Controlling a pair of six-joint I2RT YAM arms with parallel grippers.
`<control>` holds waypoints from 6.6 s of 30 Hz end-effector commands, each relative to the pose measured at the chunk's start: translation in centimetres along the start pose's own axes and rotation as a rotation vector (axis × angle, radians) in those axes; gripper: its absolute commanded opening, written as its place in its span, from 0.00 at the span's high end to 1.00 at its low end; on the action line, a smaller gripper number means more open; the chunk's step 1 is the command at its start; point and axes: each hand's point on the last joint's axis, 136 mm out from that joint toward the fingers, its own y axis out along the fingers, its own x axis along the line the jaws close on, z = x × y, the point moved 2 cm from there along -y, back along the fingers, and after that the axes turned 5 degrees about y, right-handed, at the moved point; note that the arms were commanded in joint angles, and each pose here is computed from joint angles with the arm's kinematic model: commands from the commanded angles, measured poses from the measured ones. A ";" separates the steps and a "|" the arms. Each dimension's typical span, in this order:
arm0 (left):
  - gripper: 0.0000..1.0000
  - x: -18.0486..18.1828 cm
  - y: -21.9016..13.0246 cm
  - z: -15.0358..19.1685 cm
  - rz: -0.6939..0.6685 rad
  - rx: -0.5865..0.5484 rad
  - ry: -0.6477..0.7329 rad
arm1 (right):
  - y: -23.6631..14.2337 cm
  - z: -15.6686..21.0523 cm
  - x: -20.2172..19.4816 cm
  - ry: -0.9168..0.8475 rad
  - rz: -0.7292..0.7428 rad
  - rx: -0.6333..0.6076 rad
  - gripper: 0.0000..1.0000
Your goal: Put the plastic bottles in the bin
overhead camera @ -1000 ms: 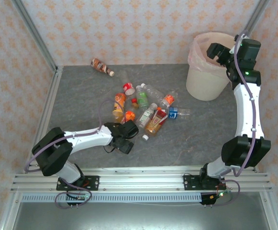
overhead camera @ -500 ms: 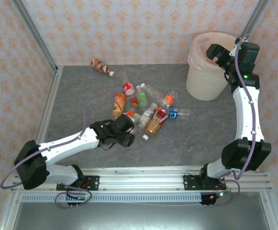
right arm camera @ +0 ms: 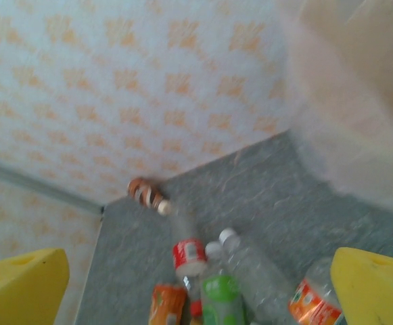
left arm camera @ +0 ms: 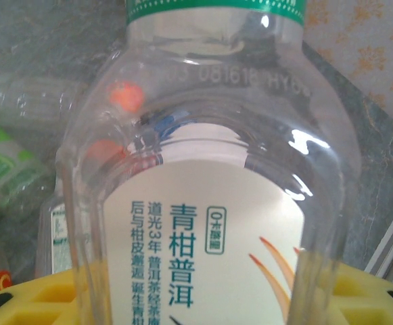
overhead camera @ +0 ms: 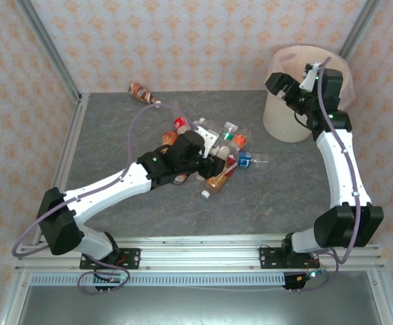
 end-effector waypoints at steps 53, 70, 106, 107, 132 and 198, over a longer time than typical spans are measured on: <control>0.33 2.0 2.4 -5.2 -0.088 -0.161 -0.097 | 0.8 12.9 6.4 -0.180 -0.366 0.407 0.70; 0.00 4.0 -1.0 -4.7 -0.088 -0.334 -0.286 | 3.2 2.5 5.0 -0.096 -0.105 -0.009 0.81; 0.00 12.2 -3.8 5.1 -0.602 -0.258 -0.552 | -3.8 -18.3 -8.0 -0.168 0.483 -0.552 0.76; 0.00 12.2 -3.6 5.1 -0.599 -0.257 -0.557 | -3.6 -18.1 -8.5 -0.192 0.505 -0.522 0.76; 0.00 12.9 -3.4 5.5 -0.660 -0.259 -0.622 | 3.4 -16.6 -16.9 -0.287 0.752 -0.156 0.65; 0.00 15.7 -0.8 6.7 -0.645 -0.209 -0.770 | 1.1 14.0 -7.5 -0.847 -0.040 0.436 0.01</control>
